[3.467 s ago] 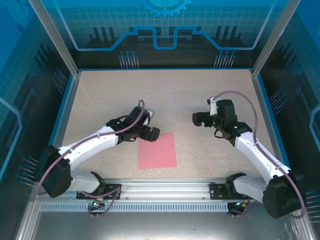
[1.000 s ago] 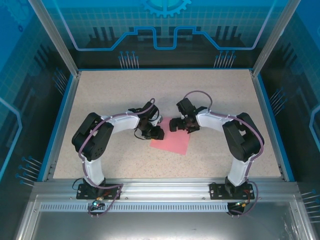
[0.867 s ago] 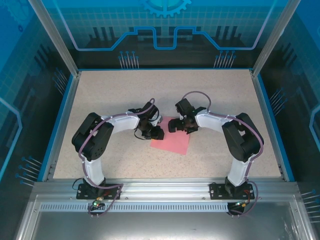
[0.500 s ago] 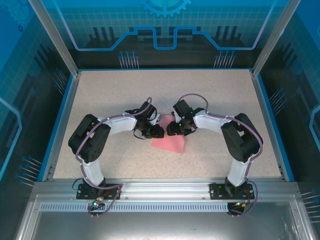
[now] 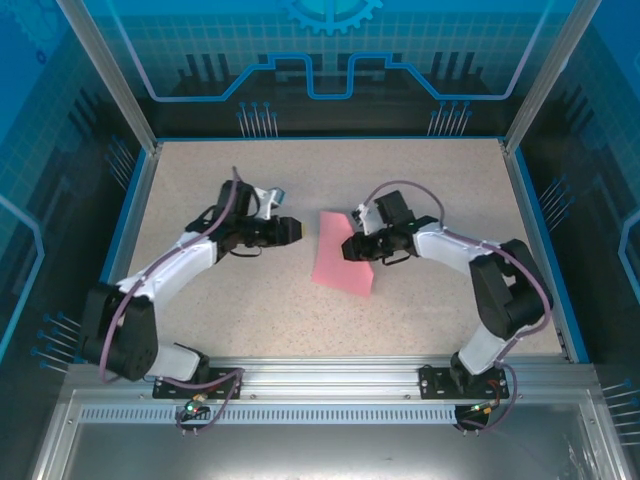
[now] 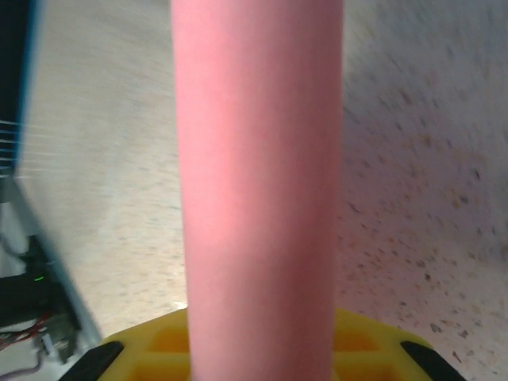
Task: Fold a paper plane with a square sheet of paper (fold left side to right side)
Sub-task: Pick up the square sheet of paper from the center of the table, then place a square sheet of paper at the center of the table.
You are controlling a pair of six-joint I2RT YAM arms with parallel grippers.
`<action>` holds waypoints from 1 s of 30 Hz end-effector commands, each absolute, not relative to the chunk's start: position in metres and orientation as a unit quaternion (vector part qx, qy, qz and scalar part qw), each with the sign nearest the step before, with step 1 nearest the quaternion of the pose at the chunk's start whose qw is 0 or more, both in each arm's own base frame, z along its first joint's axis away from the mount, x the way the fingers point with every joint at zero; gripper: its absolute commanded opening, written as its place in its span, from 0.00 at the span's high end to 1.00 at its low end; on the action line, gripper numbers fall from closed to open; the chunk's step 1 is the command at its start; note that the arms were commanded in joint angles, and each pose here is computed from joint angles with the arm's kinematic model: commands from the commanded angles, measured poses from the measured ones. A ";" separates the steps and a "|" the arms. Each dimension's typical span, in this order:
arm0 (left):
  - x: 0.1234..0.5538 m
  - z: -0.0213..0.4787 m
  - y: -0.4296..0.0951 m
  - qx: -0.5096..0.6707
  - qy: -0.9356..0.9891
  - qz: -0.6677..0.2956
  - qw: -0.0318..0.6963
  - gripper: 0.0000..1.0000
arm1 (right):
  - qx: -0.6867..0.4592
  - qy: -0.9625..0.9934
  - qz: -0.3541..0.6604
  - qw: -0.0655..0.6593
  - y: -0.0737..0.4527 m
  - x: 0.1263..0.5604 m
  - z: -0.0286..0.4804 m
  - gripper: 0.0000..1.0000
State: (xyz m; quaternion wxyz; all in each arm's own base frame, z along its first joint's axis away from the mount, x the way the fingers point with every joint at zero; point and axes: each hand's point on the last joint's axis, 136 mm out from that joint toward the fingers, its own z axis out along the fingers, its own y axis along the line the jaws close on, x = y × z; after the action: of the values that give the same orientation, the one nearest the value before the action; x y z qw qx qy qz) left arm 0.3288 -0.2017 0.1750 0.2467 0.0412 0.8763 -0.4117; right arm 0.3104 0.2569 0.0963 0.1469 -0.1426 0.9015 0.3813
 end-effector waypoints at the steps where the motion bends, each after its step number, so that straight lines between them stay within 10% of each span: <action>1: 0.319 0.225 -0.202 0.094 0.818 -0.481 0.301 0.46 | -0.231 0.824 0.486 0.177 0.266 0.294 0.161 0.78; 20: 0.262 0.350 -0.253 0.328 0.656 -0.589 0.340 0.24 | -0.398 0.685 0.552 0.261 0.258 0.235 0.337 0.78; 30: 0.263 0.346 -0.265 0.333 0.660 -0.589 0.326 0.51 | -0.403 0.678 0.558 0.259 0.261 0.230 0.341 0.77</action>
State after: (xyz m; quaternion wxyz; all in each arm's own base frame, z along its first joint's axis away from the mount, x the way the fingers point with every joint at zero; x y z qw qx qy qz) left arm 0.2671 -0.2625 0.3379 0.3206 0.3130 0.6717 -0.5900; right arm 0.2381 0.2583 0.3344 0.2670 -0.3945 0.6880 0.5475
